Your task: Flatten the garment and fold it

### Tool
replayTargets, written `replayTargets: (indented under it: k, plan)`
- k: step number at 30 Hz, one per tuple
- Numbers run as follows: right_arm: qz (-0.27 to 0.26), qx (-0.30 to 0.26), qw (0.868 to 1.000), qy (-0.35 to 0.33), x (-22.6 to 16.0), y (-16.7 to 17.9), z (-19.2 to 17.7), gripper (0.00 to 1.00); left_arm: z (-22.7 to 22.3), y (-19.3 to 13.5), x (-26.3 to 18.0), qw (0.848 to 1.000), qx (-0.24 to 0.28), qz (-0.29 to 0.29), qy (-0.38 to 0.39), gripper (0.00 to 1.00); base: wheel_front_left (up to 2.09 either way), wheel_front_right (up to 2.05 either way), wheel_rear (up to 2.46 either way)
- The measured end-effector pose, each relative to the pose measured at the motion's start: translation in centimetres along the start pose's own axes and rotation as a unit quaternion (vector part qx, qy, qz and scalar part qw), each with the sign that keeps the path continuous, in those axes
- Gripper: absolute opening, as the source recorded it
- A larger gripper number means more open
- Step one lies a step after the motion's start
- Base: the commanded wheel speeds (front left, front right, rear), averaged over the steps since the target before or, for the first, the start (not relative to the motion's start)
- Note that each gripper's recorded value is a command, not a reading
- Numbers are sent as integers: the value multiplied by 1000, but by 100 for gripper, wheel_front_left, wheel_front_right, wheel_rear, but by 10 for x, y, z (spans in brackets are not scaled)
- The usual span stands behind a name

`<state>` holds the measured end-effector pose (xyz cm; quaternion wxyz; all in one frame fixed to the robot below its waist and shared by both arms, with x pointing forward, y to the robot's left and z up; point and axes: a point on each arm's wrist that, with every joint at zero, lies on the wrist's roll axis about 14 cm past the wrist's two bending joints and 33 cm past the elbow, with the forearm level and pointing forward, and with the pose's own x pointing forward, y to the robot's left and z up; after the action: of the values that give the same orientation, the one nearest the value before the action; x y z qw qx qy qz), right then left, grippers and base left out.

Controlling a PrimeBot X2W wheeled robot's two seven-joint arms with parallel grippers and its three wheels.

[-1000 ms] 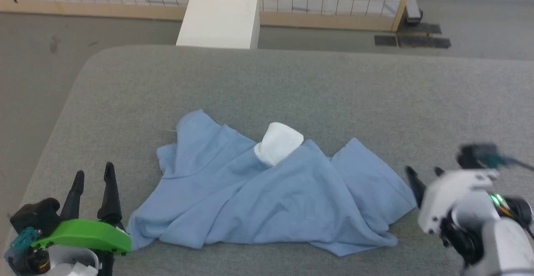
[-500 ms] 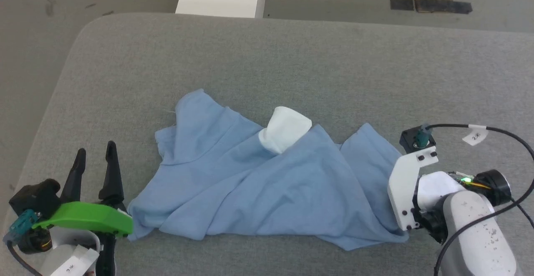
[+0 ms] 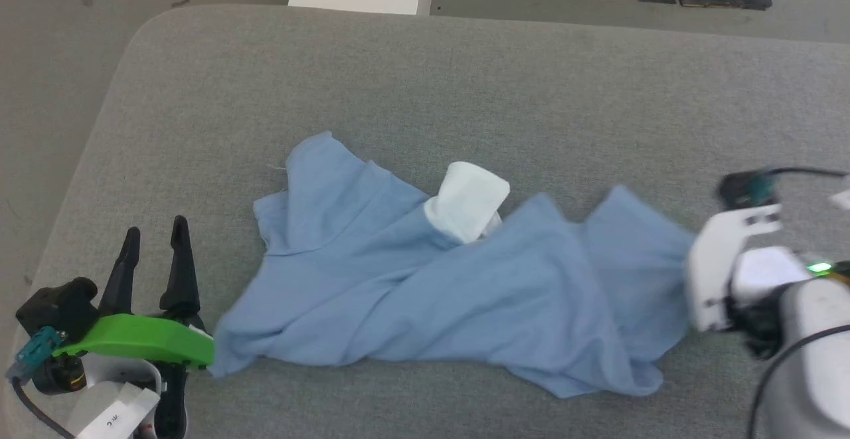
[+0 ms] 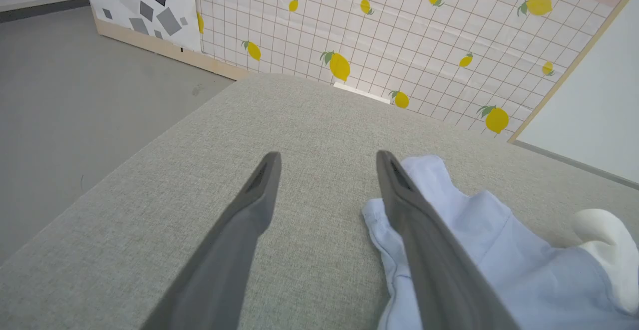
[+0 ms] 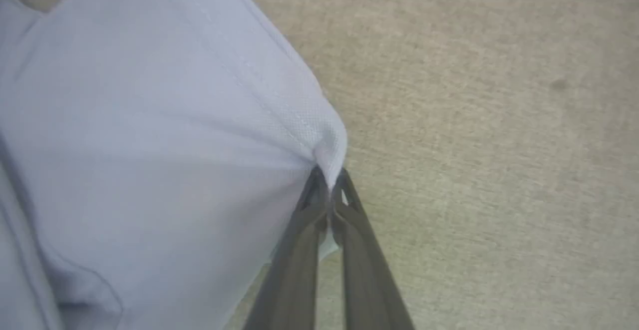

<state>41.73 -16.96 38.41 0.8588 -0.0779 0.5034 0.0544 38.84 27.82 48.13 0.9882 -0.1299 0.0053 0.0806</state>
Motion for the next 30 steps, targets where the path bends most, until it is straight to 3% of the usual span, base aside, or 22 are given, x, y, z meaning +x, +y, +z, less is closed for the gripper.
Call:
replayTargets:
  k: [8, 12, 13, 14, 18, 21, 26, 30]
  plan:
    - [-133, 36, 989, -56, -16, -103, 42, 0, 1, 7, 0, 1000, 3, 5, -1, 100, 0, 0, 0]
    - [-137, 54, 988, -40, -8, -110, 35, 0, -1, 12, -2, 1000, 5, 12, 3, 100, 0, 0, 0]
    - [-132, 61, 989, -42, -7, -106, 35, 4, -1, 13, -3, 1000, 5, 13, 4, 100, 0, 0, 0]
    - [-126, 67, 989, -48, -6, -104, 35, 100, -1, 13, -3, 1000, 5, 14, 4, 100, 0, 0, 0]
    - [-116, 85, 984, -105, -15, -98, 49, 100, 3, 10, -4, 1000, 3, 9, -2, 100, 0, 0, 0]
    - [-99, 105, 972, -184, -32, -92, 70, 100, 7, 5, -5, 1000, 1, 1, -8, 100, 0, 0, 0]
    - [-83, 117, 930, -337, -75, -85, 106, 100, 11, -5, -9, 1000, 0, -9, -14, 100, 0, 0, 0]
    - [-80, 128, 903, -403, -94, -83, 94, 100, 8, -15, -13, 1000, -3, -20, -9, 100, 0, 0, 0]
